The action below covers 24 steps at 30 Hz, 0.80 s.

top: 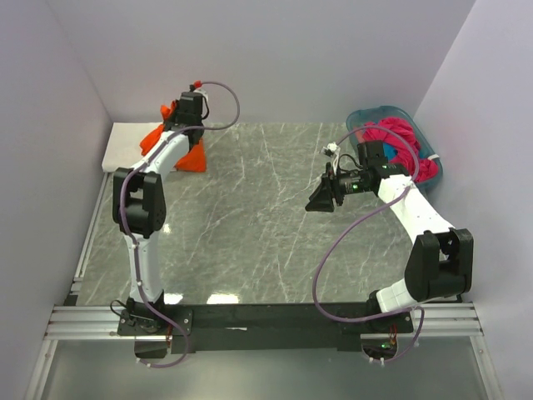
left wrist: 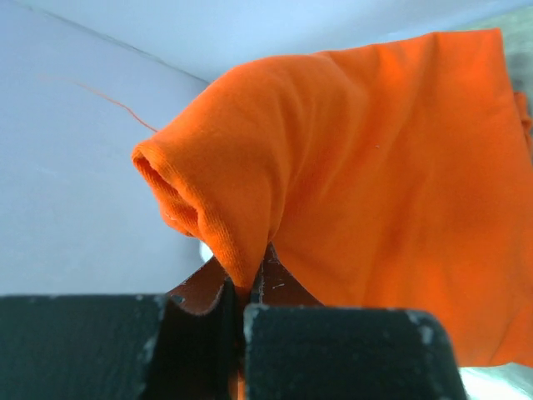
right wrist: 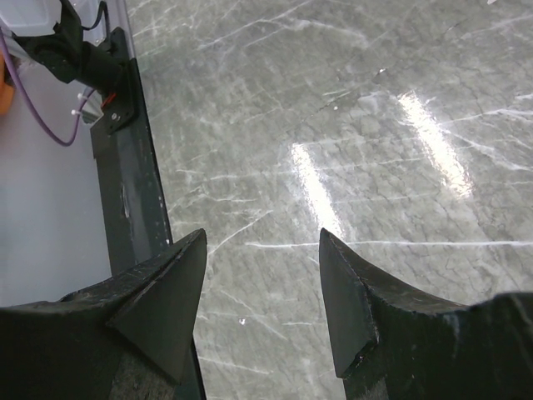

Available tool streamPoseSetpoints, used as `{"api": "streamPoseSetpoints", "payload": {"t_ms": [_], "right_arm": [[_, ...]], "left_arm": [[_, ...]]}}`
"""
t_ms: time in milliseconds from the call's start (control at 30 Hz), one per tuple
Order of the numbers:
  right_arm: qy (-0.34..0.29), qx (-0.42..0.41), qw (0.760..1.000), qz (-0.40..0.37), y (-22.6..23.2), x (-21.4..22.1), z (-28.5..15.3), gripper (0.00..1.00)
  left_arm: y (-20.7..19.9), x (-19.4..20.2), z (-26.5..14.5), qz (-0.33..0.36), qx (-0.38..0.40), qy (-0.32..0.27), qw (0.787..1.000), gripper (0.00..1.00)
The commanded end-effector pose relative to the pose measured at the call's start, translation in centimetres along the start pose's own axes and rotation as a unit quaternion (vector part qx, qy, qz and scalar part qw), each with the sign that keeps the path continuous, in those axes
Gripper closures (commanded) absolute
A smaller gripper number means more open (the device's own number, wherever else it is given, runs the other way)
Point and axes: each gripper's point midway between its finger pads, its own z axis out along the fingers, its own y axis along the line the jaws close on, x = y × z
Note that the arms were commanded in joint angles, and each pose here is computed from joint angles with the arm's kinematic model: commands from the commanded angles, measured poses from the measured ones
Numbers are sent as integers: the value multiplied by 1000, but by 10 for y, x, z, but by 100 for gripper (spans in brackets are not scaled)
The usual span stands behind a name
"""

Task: Fold and stack the t-shirts
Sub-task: Neatly place the folded tshirt to the corner

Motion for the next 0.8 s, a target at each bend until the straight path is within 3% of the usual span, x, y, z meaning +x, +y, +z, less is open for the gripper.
{"api": "streamPoseSetpoints", "payload": {"t_ms": [0, 233, 767], "right_arm": [[-17, -7, 999, -26, 9, -18, -7, 37], [-13, -7, 1000, -19, 5, -14, -5, 37], [-11, -16, 1000, -13, 5, -13, -3, 36]], "left_arm": [[42, -43, -6, -4, -55, -50, 997, 100], [63, -59, -2, -5, -63, -73, 995, 100], [73, -47, 30, 13, -66, -55, 996, 100]]}}
